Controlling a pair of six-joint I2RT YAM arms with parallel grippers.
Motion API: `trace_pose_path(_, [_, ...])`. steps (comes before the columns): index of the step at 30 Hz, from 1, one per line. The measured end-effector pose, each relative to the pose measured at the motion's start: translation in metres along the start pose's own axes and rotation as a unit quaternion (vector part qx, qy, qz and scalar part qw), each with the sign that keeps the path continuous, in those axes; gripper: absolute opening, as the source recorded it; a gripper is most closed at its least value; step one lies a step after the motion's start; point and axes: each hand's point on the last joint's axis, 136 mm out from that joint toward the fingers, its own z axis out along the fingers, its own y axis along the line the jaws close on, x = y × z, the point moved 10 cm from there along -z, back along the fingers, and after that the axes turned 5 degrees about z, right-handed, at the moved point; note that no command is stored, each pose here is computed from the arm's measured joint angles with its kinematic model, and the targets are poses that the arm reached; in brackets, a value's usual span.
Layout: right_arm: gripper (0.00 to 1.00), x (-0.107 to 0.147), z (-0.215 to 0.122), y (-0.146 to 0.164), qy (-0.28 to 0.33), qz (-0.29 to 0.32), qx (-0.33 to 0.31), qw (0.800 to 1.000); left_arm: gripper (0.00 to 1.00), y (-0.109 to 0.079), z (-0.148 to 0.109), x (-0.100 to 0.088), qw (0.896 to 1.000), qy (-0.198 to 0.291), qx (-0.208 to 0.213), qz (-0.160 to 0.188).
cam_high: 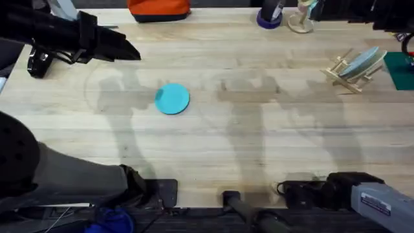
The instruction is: Pick up the plates from the table one by one and place each into a slot on the dish rack.
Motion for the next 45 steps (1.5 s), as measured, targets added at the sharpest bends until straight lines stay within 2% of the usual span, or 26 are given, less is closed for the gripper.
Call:
trace_pose_path(4, [0.993,0.000,0.000,0.000,0.000,0.000,0.000,1.000,0.042,0.006,0.007,0.006,1.000,0.003,0.003,0.015])
trace_pose_path(7, [0.994,0.000,0.000,0.000,0.000,0.000,0.000,1.000,0.041,0.021,0.029,0.025,1.000,0.016,0.014,0.008])
trace_pose_path(11, [0.994,0.000,0.000,0.000,0.000,0.000,0.000,1.000,0.041,0.028,0.038,0.032,1.000,0.018,0.015,0.010])
trace_pose_path(18, [0.994,0.000,0.004,-0.001,0.006,0.002,0.001,1.000,0.041,0.039,0.048,0.033,1.000,0.023,0.020,0.004])
trace_pose_path(29, [0.995,0.000,0.004,-0.001,0.006,-0.002,0.001,1.000,0.041,0.078,0.082,0.042,0.995,0.067,0.058,-0.053])
trace_pose_path(36, [0.993,0.000,0.004,-0.001,0.006,-0.002,0.001,1.000,0.041,0.083,0.100,0.042,0.993,0.086,0.069,-0.049])
trace_pose_path(37, [0.994,0.000,0.004,-0.001,0.006,-0.002,0.001,1.000,0.041,0.087,0.109,0.044,0.991,0.095,0.075,-0.051])
trace_pose_path(45, [0.994,0.000,0.004,-0.001,0.006,-0.002,0.001,1.000,0.041,0.097,0.119,0.049,0.988,0.107,0.085,-0.068])
